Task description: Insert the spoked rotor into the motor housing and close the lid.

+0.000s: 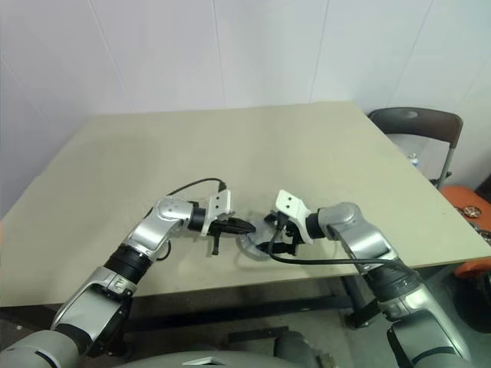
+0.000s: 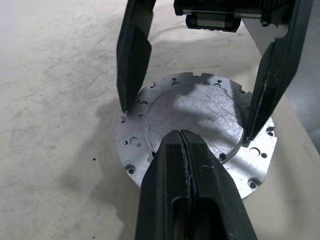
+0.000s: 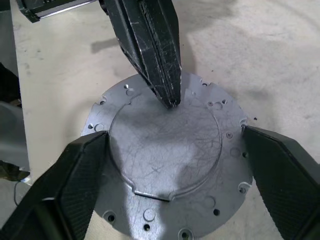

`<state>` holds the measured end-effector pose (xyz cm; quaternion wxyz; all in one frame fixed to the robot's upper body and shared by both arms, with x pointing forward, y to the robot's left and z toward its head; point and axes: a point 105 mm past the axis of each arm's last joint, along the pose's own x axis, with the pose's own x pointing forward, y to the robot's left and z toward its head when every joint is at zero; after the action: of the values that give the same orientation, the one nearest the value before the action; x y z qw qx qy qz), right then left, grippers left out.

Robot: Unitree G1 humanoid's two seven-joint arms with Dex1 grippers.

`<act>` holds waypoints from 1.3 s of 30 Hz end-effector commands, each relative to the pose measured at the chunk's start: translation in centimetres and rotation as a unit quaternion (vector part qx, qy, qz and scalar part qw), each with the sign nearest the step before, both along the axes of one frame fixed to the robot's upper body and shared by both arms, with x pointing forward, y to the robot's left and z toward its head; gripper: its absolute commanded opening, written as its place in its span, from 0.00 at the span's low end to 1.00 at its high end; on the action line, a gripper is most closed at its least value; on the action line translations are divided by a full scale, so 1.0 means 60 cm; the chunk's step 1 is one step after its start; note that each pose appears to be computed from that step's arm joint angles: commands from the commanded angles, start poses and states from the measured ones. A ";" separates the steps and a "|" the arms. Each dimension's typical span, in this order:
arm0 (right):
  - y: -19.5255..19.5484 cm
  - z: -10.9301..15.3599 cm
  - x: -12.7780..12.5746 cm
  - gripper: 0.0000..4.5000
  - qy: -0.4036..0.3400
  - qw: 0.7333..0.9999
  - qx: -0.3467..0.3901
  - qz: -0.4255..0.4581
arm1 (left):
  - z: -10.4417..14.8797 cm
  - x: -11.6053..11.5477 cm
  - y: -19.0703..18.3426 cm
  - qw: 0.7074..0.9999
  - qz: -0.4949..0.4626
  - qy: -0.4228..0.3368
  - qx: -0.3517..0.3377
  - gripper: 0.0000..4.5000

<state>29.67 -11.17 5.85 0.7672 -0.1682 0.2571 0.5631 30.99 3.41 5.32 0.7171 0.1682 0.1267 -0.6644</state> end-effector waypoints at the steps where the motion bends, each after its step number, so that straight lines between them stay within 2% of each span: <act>1: -0.011 -0.019 -0.007 0.99 0.048 0.998 0.014 -0.024 | -0.068 -0.015 0.031 0.996 0.020 0.048 0.073 0.00; 6: -0.007 0.029 -0.011 0.99 0.072 0.991 0.107 -0.026 | -0.070 -0.017 0.031 0.996 0.023 0.051 0.073 0.00; 11: -0.038 0.055 -0.007 0.99 0.085 0.985 0.144 -0.047 | -0.071 -0.023 0.032 0.995 0.012 0.066 0.073 0.00; 18: -0.077 0.050 -0.005 0.99 0.126 0.973 0.150 -0.123 | -0.070 -0.023 0.033 0.995 0.012 0.070 0.071 0.00; 24: -0.091 0.015 -0.043 0.99 0.250 0.947 0.114 -0.169 | -0.071 -0.018 0.037 0.995 0.021 0.065 0.072 0.00; 29: -0.064 0.009 -0.067 0.99 0.308 0.930 0.113 -0.163 | -0.071 -0.019 0.036 0.995 0.021 0.063 0.070 0.00; 35: -0.023 0.011 -0.050 0.99 0.301 0.926 0.133 -0.185 | -0.068 -0.017 0.038 0.996 0.022 0.059 0.070 0.00; 39: 0.008 0.032 -0.043 0.99 0.303 0.921 0.161 -0.186 | -0.067 -0.017 0.040 0.996 0.021 0.057 0.071 0.00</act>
<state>26.45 -12.50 5.42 0.7574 0.1894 0.4503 0.4333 31.16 4.05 5.66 0.7211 0.1682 0.1246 -0.6605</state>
